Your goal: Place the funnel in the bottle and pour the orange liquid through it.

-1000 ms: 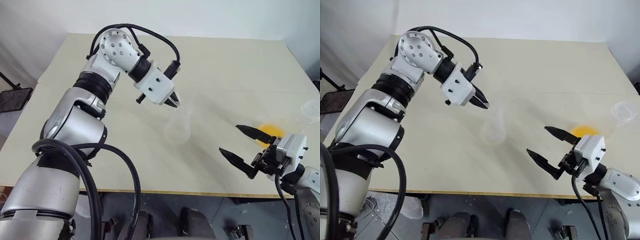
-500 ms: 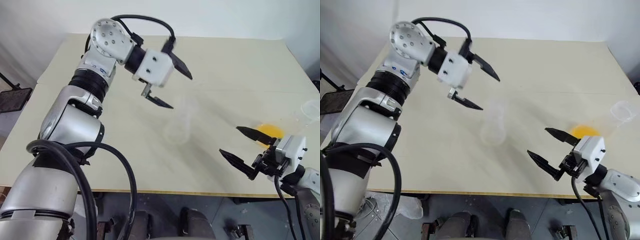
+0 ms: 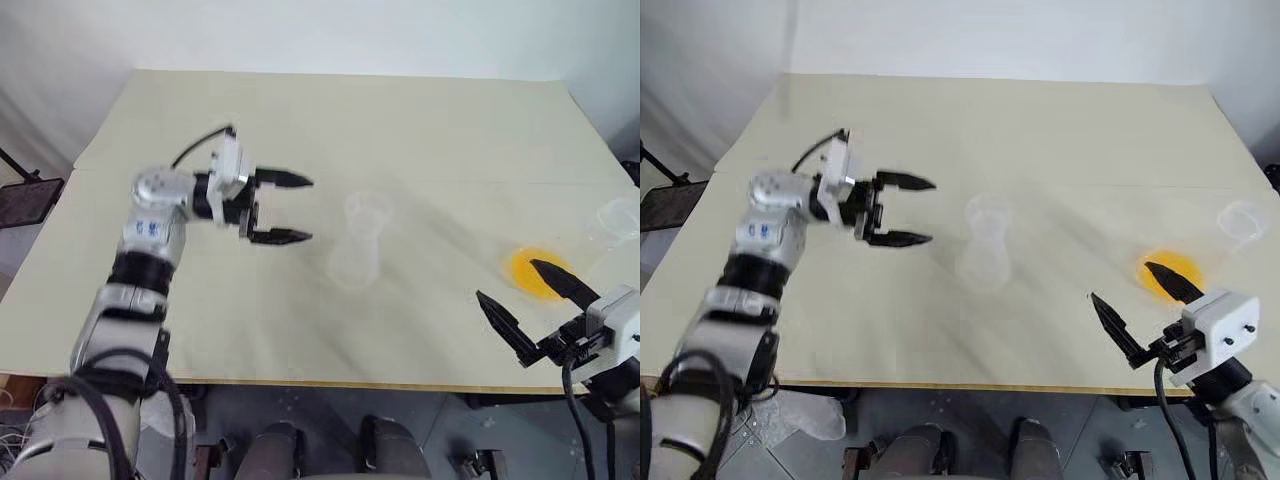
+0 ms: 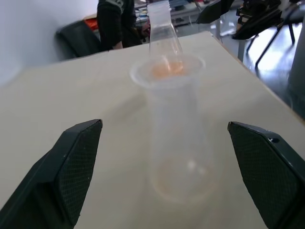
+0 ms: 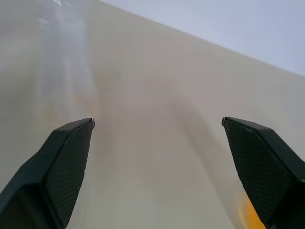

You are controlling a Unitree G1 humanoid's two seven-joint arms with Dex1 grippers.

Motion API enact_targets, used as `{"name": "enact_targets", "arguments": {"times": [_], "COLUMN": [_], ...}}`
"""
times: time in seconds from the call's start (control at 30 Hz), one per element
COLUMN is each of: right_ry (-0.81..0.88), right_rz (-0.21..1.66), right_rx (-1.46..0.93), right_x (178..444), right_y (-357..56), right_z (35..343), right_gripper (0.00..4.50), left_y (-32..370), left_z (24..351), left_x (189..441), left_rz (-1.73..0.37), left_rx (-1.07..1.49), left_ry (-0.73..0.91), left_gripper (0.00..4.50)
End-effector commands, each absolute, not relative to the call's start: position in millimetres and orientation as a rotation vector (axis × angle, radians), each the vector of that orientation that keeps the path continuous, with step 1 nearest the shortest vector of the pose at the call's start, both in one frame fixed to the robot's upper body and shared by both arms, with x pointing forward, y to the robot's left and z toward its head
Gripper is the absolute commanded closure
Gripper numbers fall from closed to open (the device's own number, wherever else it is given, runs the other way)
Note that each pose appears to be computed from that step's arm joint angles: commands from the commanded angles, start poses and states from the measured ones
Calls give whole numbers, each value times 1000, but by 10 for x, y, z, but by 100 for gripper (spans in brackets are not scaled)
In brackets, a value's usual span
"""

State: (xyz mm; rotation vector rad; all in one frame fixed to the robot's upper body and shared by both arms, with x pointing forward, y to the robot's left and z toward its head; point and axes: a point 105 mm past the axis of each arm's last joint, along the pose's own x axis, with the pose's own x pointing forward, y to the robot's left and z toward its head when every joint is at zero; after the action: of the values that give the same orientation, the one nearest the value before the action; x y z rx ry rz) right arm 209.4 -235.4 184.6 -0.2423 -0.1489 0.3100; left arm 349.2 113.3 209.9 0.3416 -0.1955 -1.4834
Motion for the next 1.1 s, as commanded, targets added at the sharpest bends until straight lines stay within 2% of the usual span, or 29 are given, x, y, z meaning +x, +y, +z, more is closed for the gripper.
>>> {"name": "enact_targets", "arguments": {"times": [0.03, 0.2, 0.3, 0.47, 0.83, 1.1], "right_ry": [-172, -142, -127, -116, -132, -165], "right_rz": [210, 26, -80, -217, -215, -197], "right_rx": [-239, -246, -246, -218, -187, -184], "right_x": [2024, 1880, 1843, 1940, 2391, 2571], "right_y": [-2396, -2522, -2668, -3016, -3362, -3485], "right_z": [1963, 1973, 1976, 1948, 1973, 2110], "right_gripper": [0, 0, 0, 0, 0, 0], "left_y": [1210, 1305, 1264, 1195, 1107, 1089], "left_z": [2125, 1784, 1730, 1729, 1776, 1777], "left_x": [3371, 3255, 3235, 3220, 3092, 3003], "left_rz": [-1441, -1407, -1421, -1435, -1443, -1419], "left_rx": [320, 225, 217, 216, 201, 187], "left_ry": [-218, -145, -138, -151, -184, -180], "left_gripper": [1, 1, 1, 1, 1, 1]}}
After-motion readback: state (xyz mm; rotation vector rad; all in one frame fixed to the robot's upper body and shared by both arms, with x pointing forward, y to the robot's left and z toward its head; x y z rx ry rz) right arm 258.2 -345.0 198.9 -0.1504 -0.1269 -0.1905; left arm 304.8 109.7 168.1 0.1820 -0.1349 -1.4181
